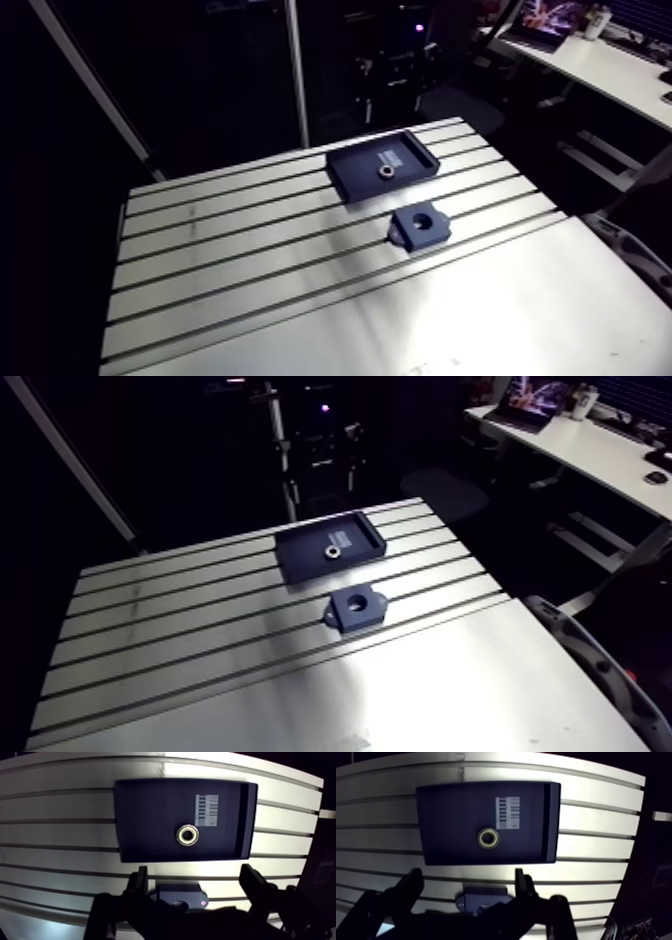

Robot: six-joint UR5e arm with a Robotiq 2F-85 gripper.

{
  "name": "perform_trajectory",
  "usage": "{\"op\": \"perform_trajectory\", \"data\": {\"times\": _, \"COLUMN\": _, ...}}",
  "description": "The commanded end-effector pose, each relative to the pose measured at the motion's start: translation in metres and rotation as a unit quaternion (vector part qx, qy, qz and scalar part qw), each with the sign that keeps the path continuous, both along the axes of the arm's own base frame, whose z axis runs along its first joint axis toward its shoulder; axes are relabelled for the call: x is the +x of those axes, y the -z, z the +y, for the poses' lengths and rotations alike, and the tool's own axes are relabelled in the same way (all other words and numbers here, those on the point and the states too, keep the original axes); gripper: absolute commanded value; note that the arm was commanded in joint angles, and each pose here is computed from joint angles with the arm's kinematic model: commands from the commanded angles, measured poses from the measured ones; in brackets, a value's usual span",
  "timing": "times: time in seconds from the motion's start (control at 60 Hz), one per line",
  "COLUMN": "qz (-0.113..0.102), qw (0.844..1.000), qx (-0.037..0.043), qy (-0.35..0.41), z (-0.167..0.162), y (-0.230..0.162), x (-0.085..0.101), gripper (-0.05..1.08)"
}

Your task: Pick up the bearing and press it into the housing until flush.

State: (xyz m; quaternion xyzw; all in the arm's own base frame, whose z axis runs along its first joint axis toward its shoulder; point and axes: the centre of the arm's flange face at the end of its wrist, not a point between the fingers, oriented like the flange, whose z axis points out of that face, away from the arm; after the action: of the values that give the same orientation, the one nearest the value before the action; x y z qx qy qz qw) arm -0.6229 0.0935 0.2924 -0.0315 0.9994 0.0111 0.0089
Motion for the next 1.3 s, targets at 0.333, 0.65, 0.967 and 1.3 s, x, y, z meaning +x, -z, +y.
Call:
{"op": "perform_trajectory", "data": {"times": 0.333, "qz": -0.009, "qw": 1.0, "qx": -0.002, "qy": 0.005, "z": 0.006, "y": 0.043, "x": -0.001, "gripper": 0.14}}
{"op": "perform_trajectory", "data": {"times": 0.65, "qz": -0.009, "qw": 1.0, "qx": -0.0014, "qy": 0.006, "z": 0.009, "y": 0.062, "x": -0.007, "gripper": 0.23}}
{"op": "perform_trajectory", "data": {"times": 0.967, "qz": -0.019, "qw": 1.0, "qx": -0.0041, "qy": 0.007, "z": 0.012, "y": 0.084, "x": -0.011, "gripper": 0.29}}
{"op": "perform_trajectory", "data": {"times": 1.3, "qz": -0.026, "qw": 1.0, "qx": -0.0058, "qy": 0.015, "z": 0.018, "y": 0.096, "x": -0.014, "gripper": 0.31}}
